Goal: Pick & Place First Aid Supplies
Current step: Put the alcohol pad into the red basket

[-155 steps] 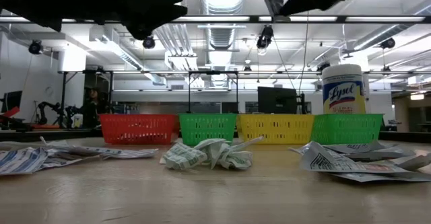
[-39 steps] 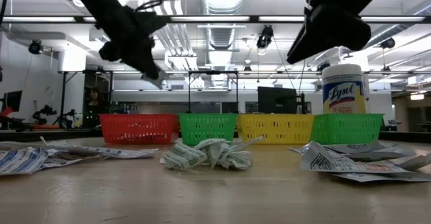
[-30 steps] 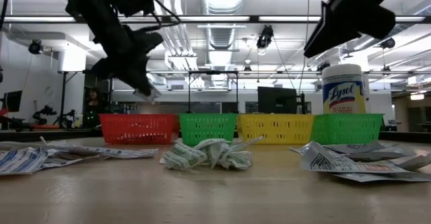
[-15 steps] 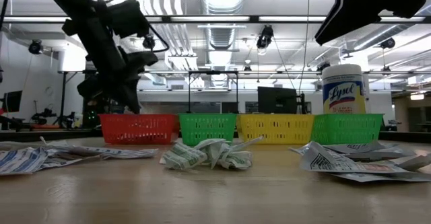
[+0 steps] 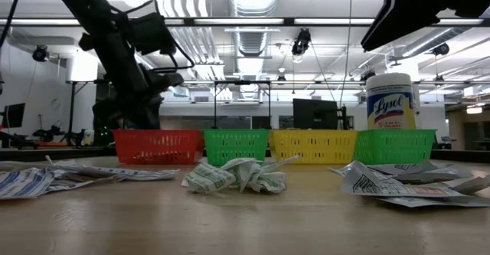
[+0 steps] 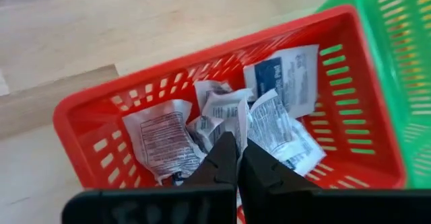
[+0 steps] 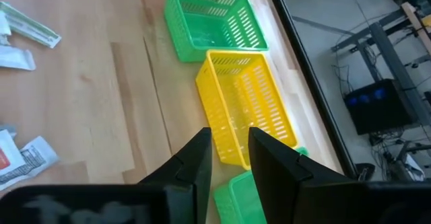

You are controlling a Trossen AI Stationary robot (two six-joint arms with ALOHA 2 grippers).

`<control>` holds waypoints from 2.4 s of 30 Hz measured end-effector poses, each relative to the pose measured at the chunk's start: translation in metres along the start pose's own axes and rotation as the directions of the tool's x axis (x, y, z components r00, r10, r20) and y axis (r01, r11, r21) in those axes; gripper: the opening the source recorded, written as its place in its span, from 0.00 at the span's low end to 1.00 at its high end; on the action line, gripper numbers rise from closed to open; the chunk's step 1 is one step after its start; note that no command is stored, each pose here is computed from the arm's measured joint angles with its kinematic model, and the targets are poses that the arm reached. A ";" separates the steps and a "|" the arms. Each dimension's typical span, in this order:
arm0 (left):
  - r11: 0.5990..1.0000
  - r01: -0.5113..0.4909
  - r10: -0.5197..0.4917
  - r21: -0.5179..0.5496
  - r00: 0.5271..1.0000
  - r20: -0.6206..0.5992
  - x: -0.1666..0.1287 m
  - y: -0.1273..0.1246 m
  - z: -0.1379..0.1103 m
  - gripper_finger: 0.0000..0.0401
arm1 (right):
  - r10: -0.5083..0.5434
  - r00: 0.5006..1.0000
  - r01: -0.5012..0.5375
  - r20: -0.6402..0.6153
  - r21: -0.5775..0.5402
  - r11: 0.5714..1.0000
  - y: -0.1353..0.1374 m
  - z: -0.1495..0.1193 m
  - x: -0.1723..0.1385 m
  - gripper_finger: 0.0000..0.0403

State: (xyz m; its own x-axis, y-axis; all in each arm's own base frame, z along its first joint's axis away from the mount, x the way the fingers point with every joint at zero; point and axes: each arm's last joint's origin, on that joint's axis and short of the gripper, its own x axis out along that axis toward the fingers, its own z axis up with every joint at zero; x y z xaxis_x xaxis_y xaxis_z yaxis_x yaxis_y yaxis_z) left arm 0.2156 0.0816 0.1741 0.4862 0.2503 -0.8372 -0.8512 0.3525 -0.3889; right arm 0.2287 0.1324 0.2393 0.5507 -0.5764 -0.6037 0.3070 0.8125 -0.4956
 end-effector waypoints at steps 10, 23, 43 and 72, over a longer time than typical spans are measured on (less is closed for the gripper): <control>1.000 -0.018 0.018 0.022 1.000 -0.008 0.011 0.000 0.000 0.06 | 0.002 1.000 -0.002 -0.002 0.021 1.000 0.000 0.000 0.000 0.27; 0.994 0.015 -0.017 0.104 1.000 0.018 -0.002 -0.001 0.001 0.31 | 0.003 1.000 -0.003 -0.002 0.022 1.000 0.000 0.000 0.000 0.23; 0.960 0.172 -0.211 0.222 0.964 0.162 -0.075 0.003 0.002 0.37 | 0.114 0.989 -0.114 -0.095 0.005 0.994 0.003 -0.003 0.000 0.24; 0.593 0.181 -0.535 0.785 0.817 0.216 -0.111 -0.035 -0.029 0.37 | 0.477 0.630 -0.404 -0.613 0.266 0.875 0.008 -0.031 -0.018 0.21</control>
State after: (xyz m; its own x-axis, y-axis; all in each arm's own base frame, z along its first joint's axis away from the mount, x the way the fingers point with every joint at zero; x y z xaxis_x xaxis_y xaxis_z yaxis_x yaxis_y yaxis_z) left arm 0.1861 0.0154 0.2692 0.8953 0.2103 -0.3928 -0.2613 0.9619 -0.0806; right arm 0.1976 0.1468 0.2267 0.0181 -0.0293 -0.9994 0.2524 0.9673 -0.0238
